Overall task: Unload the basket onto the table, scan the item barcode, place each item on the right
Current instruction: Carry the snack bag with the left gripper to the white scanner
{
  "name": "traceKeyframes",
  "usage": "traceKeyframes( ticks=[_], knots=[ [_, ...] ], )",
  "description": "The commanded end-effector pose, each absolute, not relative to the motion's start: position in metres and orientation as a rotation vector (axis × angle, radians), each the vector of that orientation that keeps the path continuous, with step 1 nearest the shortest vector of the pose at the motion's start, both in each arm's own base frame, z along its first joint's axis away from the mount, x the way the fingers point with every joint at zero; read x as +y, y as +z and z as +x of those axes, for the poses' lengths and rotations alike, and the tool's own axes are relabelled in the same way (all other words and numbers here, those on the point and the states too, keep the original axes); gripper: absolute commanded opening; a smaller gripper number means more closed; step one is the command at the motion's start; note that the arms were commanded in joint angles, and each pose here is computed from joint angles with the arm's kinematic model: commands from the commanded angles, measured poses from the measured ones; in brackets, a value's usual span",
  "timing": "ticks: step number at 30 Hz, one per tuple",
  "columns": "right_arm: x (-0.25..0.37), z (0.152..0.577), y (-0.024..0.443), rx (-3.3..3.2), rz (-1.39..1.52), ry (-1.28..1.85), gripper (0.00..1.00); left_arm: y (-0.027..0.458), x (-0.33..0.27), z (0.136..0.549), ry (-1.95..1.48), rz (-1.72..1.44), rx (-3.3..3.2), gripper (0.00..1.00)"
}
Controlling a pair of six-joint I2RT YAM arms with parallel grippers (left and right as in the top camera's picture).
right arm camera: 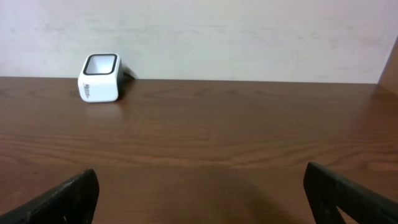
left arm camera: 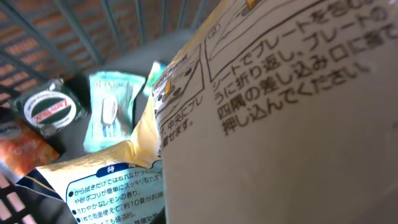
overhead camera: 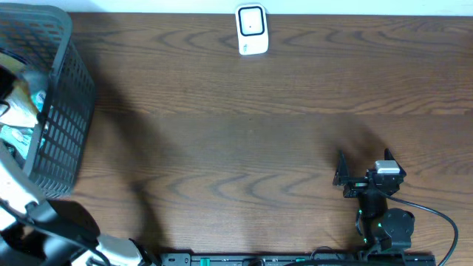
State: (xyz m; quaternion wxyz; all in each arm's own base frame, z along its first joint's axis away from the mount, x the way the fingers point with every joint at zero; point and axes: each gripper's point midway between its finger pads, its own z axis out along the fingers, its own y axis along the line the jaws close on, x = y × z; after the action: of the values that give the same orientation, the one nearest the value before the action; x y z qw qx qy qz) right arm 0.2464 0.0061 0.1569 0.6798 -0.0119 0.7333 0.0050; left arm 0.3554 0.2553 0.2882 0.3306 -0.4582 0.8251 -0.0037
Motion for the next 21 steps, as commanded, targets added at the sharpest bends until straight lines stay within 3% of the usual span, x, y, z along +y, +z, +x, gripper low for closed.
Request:
traceKeyframes(
  ticks=[1,11,21],
  knots=[
    [0.006,0.246,0.156,1.647,-0.033,0.005,0.99,0.344,0.245,0.349,-0.053,-1.210,1.963,0.07],
    [0.006,0.246,0.156,1.647,-0.033,0.005,0.99,0.435,0.215,0.319,-0.151,-1.170,1.666,0.07],
    [0.006,0.246,0.156,1.647,-0.033,0.005,0.99,0.479,0.089,0.345,-0.646,-0.760,1.759,0.07]
  ],
)
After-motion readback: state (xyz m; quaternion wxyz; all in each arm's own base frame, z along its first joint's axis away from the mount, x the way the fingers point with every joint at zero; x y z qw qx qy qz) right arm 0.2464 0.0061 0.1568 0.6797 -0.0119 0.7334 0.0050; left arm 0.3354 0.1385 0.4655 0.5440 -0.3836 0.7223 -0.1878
